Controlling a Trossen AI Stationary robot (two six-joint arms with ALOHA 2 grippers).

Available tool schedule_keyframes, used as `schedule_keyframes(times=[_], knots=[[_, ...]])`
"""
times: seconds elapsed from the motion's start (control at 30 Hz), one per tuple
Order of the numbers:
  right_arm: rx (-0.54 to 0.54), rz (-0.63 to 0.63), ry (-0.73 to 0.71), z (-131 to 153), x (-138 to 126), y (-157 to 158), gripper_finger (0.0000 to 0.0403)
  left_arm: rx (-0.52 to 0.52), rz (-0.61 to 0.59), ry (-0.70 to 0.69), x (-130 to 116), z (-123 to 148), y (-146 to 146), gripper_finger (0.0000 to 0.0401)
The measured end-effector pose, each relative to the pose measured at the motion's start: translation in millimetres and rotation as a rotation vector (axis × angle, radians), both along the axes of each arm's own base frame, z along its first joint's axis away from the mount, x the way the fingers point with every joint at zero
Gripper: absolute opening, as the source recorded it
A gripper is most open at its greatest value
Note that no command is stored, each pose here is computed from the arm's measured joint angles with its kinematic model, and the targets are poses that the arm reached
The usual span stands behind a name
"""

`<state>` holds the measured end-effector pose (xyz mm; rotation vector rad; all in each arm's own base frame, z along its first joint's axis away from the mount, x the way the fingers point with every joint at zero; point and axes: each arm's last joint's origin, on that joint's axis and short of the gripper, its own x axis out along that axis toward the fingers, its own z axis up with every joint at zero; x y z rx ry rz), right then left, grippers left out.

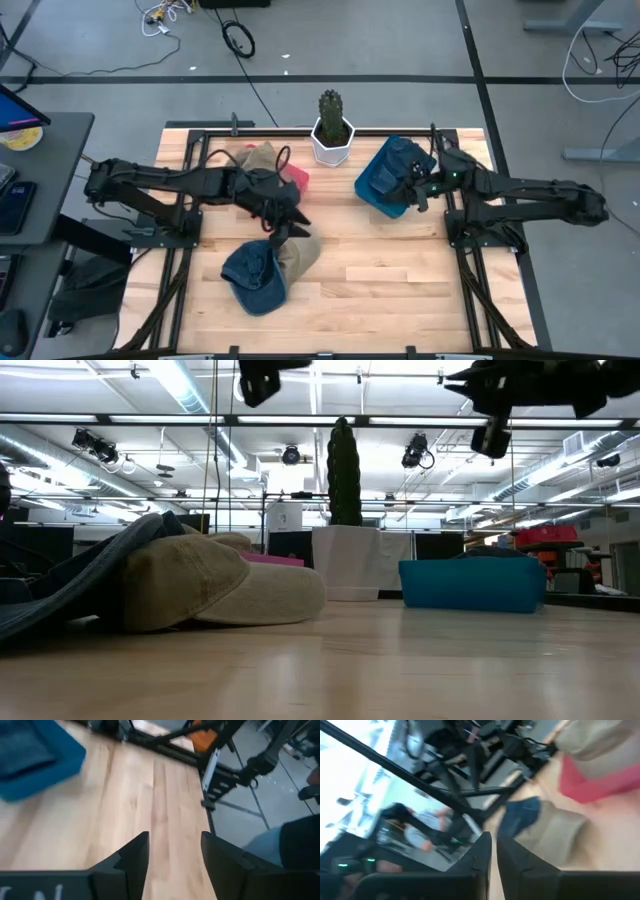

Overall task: Pick & Place hat
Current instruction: Put the blue cap into the blue bin

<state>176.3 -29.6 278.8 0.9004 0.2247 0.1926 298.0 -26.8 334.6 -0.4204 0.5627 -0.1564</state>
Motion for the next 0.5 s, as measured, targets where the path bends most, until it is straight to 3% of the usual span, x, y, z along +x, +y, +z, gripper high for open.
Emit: schedule_keyframes(times=[0.23,0.33,0.5], knots=[[0.056,-0.011,-0.058,-17,4,7,0.0031,-0.175,0.074,0.220,-22,-5,-15,0.0140],[0.044,-0.007,-0.055,-18,6,8,0.0031,-0.256,0.159,0.393,-31,-15,-18,0.0134],[0.026,-0.013,-0.068,-18,6,8,0.0031,-0.253,0.209,0.585,-44,-26,-23,0.0149]])
